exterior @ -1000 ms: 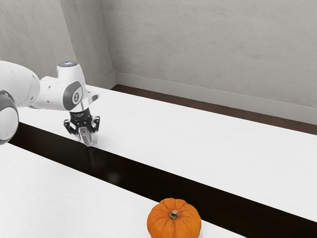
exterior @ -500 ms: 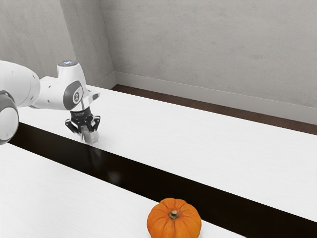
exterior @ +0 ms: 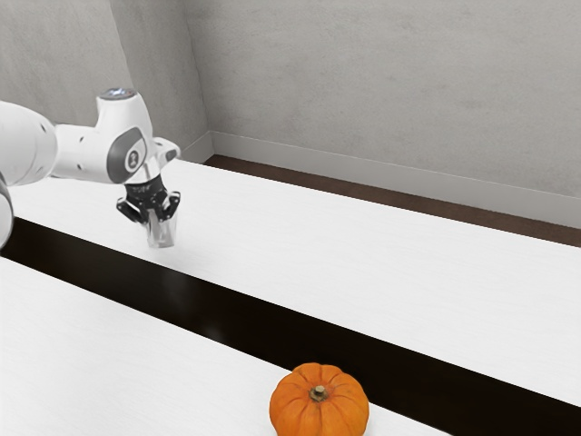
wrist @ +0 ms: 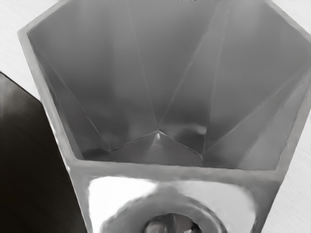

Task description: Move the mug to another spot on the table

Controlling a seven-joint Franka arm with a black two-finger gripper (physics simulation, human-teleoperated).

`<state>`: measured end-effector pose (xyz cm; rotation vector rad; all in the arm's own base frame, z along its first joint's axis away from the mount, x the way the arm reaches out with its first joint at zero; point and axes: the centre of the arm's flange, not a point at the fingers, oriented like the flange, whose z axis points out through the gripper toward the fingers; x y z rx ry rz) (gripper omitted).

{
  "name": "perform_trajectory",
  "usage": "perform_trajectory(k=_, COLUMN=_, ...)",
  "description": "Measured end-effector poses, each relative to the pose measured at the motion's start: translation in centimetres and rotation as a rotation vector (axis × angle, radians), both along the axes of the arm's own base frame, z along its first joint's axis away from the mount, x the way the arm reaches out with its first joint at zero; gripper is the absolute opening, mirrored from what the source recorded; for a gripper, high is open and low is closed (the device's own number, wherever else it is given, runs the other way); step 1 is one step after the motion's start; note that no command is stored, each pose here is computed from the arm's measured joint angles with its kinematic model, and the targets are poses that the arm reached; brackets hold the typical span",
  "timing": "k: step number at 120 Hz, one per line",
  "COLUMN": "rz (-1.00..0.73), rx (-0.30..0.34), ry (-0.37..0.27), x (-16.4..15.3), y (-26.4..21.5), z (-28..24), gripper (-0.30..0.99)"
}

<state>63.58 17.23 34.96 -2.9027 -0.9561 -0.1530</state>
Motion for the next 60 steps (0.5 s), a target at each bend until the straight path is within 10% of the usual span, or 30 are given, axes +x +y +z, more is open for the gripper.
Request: perform_trajectory(k=60, rz=0.07, rx=0.022, ry=-0.125, x=-4.5, y=-4.6, z=3.3, gripper=-0.03)
